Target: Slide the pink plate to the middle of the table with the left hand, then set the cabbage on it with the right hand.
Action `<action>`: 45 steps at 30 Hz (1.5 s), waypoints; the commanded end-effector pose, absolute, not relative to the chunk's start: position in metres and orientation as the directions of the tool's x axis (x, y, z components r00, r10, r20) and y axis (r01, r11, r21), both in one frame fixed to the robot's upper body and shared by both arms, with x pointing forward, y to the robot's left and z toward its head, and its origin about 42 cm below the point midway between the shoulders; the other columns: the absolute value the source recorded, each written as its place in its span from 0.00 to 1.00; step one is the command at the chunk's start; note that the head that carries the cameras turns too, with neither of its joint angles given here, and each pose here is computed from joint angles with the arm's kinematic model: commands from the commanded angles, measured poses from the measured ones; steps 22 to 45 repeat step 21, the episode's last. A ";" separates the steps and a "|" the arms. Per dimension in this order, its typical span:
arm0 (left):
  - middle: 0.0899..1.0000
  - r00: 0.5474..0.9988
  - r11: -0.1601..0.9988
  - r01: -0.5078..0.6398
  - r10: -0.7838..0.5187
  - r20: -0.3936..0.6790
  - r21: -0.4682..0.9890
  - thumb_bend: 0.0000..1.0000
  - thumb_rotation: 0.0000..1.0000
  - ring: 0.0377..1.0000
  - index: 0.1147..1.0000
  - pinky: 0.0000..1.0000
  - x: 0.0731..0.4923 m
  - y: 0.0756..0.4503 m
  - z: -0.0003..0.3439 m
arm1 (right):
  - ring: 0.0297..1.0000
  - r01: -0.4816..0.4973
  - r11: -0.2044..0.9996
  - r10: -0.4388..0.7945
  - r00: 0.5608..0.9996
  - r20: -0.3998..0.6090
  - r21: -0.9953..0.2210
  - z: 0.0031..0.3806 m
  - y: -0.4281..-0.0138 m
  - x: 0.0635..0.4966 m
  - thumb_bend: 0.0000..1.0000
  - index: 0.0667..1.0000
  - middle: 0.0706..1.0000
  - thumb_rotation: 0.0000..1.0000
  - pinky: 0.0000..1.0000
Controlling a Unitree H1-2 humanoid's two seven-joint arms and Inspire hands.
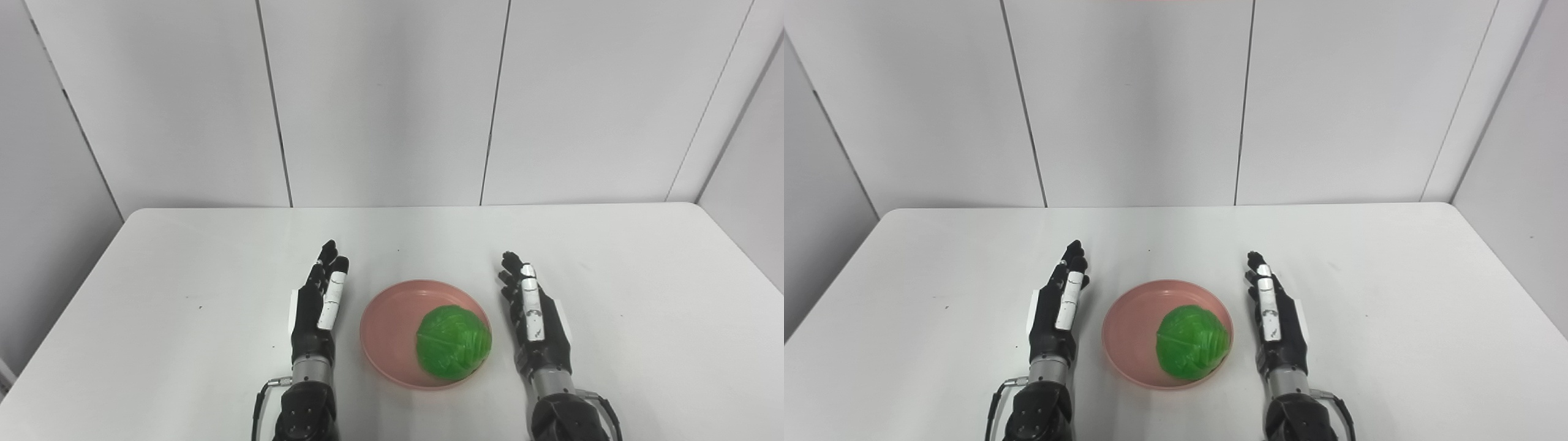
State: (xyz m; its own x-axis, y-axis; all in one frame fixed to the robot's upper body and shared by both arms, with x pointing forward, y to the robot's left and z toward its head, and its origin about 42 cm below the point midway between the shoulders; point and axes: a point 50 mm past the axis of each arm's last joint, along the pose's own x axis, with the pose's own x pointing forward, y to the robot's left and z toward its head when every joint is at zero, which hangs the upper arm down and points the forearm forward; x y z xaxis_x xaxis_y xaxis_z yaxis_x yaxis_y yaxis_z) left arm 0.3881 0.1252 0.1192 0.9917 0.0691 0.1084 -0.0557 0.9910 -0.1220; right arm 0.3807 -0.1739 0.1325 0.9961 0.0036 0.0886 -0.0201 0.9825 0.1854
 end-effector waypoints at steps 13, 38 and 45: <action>0.94 0.992 0.991 -0.017 0.033 0.120 -0.133 0.93 0.85 0.93 0.86 0.91 0.389 0.122 0.124 | 1.00 -0.039 0.997 0.027 0.982 0.185 0.060 0.147 -0.172 0.382 0.80 0.94 0.99 1.00 1.00; 0.93 0.992 0.991 0.001 0.016 0.121 -0.137 0.94 0.84 0.93 0.86 0.91 0.386 0.121 0.124 | 1.00 -0.040 0.996 0.026 0.983 0.181 0.075 0.146 -0.172 0.379 0.80 0.97 1.00 1.00 1.00; 0.93 0.992 0.991 0.001 0.016 0.121 -0.137 0.94 0.84 0.93 0.86 0.91 0.386 0.121 0.124 | 1.00 -0.040 0.996 0.026 0.983 0.181 0.075 0.146 -0.172 0.379 0.80 0.97 1.00 1.00 1.00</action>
